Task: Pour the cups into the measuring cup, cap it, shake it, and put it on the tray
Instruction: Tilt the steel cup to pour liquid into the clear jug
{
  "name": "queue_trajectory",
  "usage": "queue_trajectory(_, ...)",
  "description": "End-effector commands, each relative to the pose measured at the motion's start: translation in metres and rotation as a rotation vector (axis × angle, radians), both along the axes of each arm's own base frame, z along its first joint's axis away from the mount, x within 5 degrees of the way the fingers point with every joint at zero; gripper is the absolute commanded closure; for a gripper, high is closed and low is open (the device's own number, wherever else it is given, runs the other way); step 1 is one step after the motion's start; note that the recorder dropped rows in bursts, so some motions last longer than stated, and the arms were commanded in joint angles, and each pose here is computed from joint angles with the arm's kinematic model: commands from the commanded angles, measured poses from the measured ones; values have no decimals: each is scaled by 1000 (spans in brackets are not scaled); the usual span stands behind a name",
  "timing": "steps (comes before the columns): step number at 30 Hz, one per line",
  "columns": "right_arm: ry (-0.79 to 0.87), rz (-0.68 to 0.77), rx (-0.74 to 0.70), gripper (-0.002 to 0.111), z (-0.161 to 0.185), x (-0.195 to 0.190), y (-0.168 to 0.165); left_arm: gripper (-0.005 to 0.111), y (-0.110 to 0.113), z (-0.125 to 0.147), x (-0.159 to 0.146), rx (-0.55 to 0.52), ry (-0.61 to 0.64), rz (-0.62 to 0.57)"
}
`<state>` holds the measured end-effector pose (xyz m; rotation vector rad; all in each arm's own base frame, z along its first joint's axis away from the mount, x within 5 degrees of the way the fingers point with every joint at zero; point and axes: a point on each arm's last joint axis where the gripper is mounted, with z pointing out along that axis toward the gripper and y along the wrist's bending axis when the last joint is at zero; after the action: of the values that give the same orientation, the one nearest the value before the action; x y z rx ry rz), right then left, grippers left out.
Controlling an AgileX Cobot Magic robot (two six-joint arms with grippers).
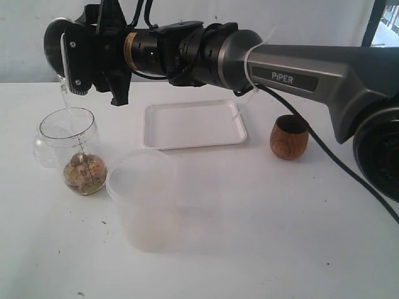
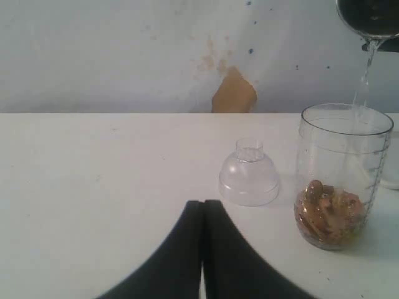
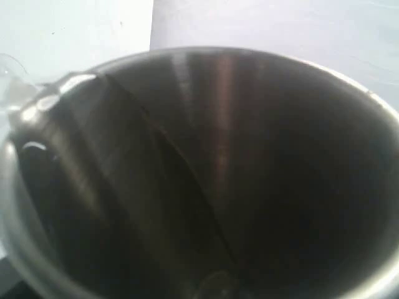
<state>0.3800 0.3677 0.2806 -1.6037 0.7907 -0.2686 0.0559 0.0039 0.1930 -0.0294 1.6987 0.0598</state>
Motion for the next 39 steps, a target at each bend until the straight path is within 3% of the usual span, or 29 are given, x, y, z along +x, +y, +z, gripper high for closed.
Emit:
queue_trajectory(1,-26,-6,17,108,13,-1,-2,107,0,2,0,-4,-14,-1)
queue_trajectory(30,-111,-21,-65,108,12,-5,2,107,0,2,0,-4,-14,-1)
queue_trajectory(39,10,-53,31,108,12,-4,2,107,0,2,0,-4,-14,-1)
